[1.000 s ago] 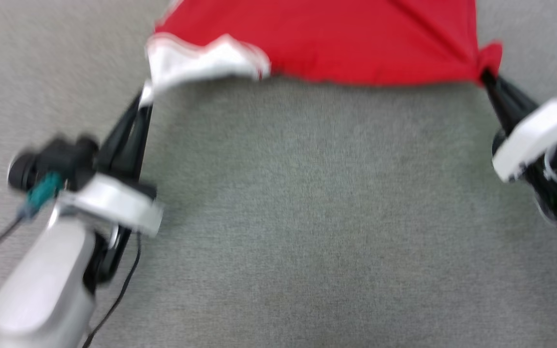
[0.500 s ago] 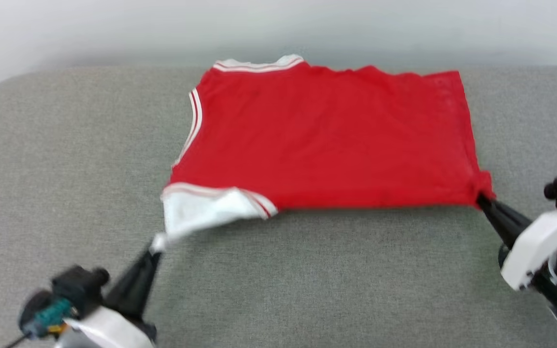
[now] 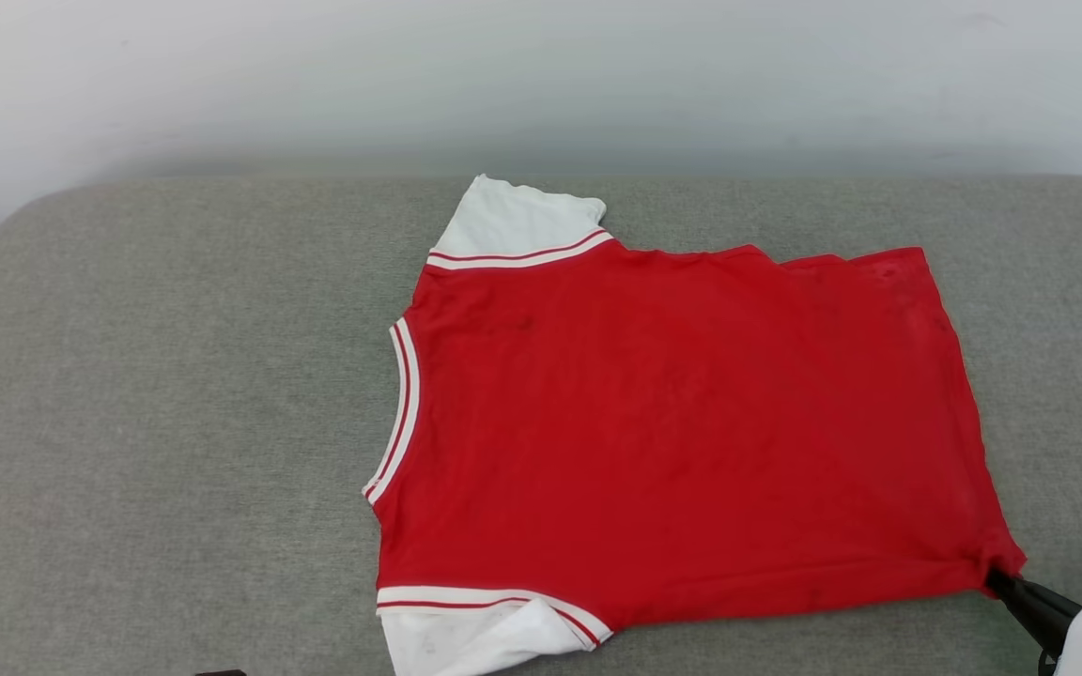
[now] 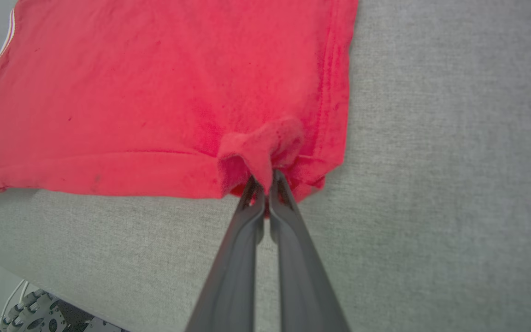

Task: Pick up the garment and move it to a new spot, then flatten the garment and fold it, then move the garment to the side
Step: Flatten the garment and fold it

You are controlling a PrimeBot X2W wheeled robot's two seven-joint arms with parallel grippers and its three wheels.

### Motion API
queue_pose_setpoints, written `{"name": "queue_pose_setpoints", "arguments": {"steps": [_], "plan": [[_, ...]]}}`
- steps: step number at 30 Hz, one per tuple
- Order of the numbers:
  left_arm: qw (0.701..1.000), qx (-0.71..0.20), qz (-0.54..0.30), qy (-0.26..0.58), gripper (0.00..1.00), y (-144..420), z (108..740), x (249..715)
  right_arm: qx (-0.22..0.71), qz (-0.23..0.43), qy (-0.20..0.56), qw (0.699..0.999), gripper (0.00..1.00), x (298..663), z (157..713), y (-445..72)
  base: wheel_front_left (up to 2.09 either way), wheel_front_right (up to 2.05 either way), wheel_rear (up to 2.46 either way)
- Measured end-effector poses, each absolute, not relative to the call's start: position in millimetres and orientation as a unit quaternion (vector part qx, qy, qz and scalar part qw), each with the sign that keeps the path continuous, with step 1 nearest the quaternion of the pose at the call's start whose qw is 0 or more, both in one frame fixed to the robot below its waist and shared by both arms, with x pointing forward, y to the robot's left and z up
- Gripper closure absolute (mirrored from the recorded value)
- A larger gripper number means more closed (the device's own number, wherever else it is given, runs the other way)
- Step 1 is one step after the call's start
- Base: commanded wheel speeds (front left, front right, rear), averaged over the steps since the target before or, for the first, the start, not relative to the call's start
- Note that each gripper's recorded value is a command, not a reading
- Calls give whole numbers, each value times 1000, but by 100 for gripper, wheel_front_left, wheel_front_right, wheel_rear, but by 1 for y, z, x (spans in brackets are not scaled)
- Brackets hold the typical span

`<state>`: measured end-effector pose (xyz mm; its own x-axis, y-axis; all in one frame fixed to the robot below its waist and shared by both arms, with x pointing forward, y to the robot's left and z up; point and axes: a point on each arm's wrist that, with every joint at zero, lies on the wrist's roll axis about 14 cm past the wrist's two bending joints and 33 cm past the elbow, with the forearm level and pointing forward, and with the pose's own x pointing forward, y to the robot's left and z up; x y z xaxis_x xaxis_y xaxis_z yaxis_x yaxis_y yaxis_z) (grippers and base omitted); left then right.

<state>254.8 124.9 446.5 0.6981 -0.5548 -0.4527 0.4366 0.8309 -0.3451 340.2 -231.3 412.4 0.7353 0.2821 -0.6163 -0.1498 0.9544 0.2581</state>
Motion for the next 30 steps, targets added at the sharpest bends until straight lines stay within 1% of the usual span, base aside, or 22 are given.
{"name": "queue_pose_setpoints", "arguments": {"steps": [6,8,10,14,20,24,30], "plan": [[915,-90,-284,272,100,128,450,262,115,118,342,925,100,336,419,-225,0,0,0],[921,-74,-290,250,100,130,458,274,117,118,338,926,100,338,422,-224,0,0,0],[928,-38,-299,218,100,131,468,289,116,117,332,929,100,342,426,-224,0,0,0],[934,-38,-311,172,100,120,485,313,113,117,318,934,100,359,435,-223,0,0,0],[946,-45,-298,115,100,124,503,362,88,122,311,939,100,388,438,-220,0,0,0],[951,-38,-291,99,100,130,504,392,75,121,319,937,100,404,432,-219,0,0,0],[949,-23,-296,100,100,127,491,428,56,105,348,930,100,420,411,-226,0,0,0]]}}
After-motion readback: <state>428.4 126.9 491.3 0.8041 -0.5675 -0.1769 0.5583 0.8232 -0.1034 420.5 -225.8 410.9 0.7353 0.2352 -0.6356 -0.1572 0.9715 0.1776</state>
